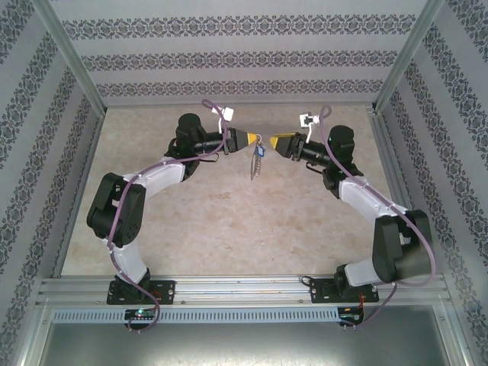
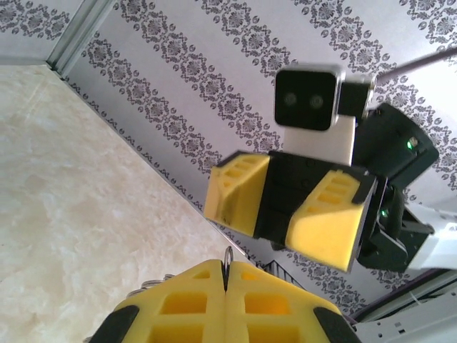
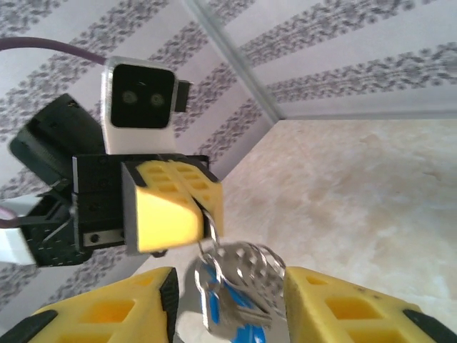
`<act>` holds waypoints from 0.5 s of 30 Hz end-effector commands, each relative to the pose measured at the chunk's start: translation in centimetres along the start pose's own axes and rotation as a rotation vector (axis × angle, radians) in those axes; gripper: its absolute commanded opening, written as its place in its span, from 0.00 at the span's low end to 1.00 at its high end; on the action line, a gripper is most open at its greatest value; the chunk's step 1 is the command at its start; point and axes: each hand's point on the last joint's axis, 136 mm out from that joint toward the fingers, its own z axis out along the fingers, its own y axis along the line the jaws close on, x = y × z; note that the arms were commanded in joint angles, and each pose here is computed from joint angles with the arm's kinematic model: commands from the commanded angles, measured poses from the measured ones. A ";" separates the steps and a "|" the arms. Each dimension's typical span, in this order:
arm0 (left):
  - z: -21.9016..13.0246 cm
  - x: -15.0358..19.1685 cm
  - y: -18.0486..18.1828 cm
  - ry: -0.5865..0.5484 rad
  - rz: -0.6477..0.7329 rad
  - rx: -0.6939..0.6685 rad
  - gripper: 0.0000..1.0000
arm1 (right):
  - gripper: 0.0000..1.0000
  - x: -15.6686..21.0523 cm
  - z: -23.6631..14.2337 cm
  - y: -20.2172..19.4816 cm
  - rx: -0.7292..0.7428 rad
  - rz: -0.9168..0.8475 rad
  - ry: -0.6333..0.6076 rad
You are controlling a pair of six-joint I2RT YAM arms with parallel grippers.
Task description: Put the keys on the keyring
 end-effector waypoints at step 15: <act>-0.5 -2.5 -3.4 -0.082 0.113 0.034 0.00 | 0.49 3.4 1.9 1.8 0.107 -0.193 -0.028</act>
